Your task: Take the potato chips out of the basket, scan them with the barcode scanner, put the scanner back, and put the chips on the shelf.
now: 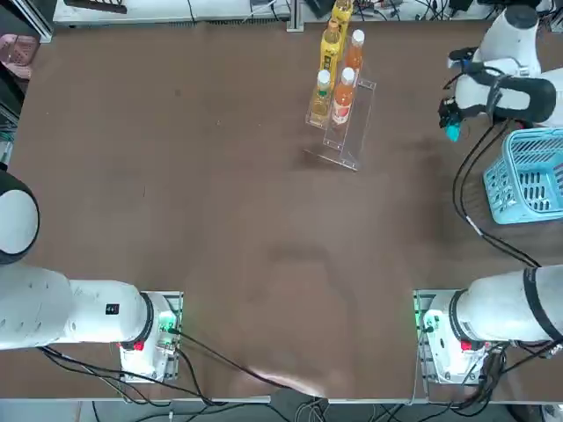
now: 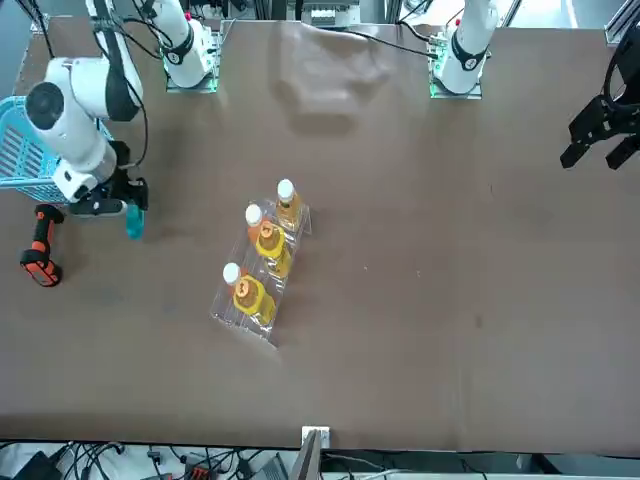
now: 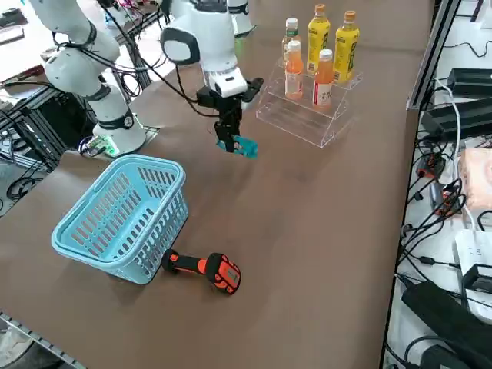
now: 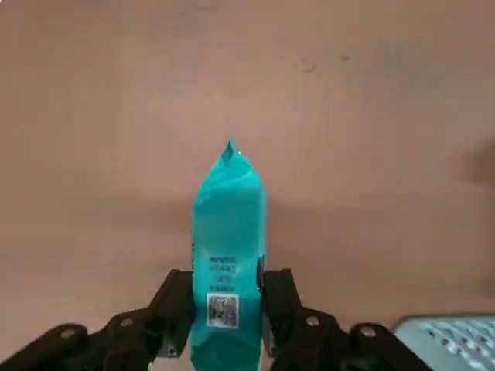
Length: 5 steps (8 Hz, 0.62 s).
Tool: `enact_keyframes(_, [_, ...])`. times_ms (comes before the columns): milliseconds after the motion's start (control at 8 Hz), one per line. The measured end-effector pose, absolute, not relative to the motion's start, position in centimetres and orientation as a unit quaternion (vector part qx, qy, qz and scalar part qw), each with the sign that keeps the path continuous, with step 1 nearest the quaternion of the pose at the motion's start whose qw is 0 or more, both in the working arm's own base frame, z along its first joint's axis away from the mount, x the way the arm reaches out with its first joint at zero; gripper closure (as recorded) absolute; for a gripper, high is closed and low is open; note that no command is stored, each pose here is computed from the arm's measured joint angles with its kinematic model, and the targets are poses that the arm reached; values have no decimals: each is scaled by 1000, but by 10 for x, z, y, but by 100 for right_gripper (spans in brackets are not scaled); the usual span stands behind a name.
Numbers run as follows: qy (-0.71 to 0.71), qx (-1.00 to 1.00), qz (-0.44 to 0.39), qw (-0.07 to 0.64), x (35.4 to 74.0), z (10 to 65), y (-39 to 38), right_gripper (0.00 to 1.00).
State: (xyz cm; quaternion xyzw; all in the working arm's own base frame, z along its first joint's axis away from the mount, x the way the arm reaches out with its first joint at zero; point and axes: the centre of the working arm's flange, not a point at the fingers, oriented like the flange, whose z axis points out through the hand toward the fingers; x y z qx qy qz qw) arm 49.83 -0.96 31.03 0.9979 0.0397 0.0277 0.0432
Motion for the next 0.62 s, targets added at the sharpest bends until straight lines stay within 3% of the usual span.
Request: enact_keyframes(625, [4,998,61,22,483,224,13,52])
